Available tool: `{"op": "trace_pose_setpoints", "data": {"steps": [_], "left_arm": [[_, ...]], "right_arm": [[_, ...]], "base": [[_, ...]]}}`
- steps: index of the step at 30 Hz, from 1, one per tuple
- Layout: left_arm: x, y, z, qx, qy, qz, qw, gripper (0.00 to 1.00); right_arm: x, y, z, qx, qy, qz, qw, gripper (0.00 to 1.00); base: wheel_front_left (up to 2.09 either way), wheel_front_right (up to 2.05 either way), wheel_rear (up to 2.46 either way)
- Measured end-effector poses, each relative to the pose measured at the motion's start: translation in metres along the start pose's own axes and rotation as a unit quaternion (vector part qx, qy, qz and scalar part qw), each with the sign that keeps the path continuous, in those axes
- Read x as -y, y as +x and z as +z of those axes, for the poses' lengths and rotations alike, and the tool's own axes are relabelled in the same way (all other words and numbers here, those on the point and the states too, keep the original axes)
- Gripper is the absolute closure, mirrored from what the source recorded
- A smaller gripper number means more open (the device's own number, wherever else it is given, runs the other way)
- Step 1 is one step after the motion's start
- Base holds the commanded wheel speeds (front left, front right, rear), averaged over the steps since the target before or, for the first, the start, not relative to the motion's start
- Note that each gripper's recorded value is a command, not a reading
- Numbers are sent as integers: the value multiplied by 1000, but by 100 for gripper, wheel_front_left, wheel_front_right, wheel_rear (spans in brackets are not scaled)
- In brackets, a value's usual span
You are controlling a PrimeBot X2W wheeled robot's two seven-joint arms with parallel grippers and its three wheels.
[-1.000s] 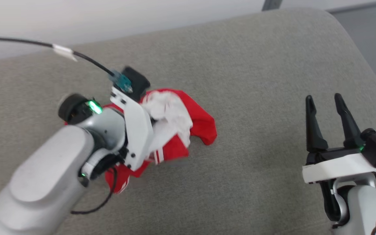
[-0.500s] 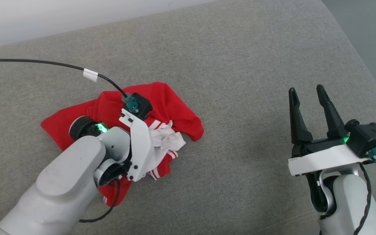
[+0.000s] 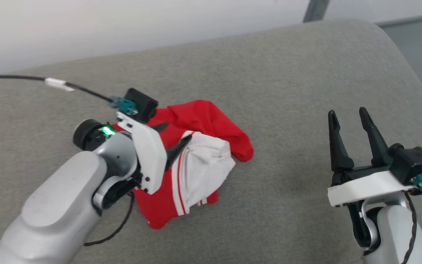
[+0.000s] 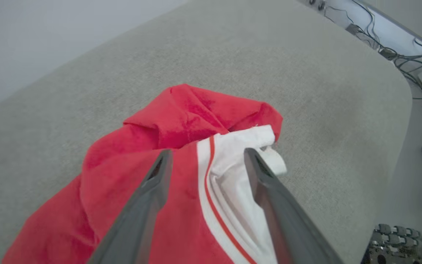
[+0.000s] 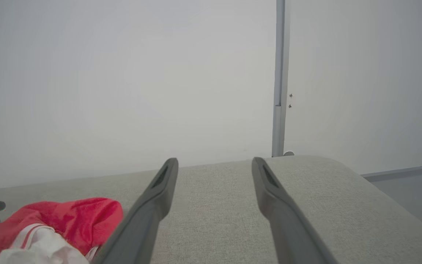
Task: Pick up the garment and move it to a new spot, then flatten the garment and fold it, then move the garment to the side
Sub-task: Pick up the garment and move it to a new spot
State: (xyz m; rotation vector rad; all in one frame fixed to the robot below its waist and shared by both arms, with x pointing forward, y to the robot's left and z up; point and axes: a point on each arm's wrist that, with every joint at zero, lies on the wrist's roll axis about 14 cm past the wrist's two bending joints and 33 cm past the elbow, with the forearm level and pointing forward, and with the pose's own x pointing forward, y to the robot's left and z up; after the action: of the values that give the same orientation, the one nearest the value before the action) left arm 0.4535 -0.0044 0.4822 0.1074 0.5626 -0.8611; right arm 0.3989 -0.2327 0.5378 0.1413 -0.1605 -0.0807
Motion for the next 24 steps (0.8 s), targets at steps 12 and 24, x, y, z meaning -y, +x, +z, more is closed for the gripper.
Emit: {"op": "trace_pose_setpoints", "data": {"steps": [12,24], "left_arm": [[-38,-105,37,196,-8,138,971,0],[-62,-199,1,302,-37,277,911,0]], "right_arm": [[-39,-3,10,9,4,54,999,0],[-67,-10,11,10,1,93,996,0]], "base": [[0,0,0],[0,0,0]]}}
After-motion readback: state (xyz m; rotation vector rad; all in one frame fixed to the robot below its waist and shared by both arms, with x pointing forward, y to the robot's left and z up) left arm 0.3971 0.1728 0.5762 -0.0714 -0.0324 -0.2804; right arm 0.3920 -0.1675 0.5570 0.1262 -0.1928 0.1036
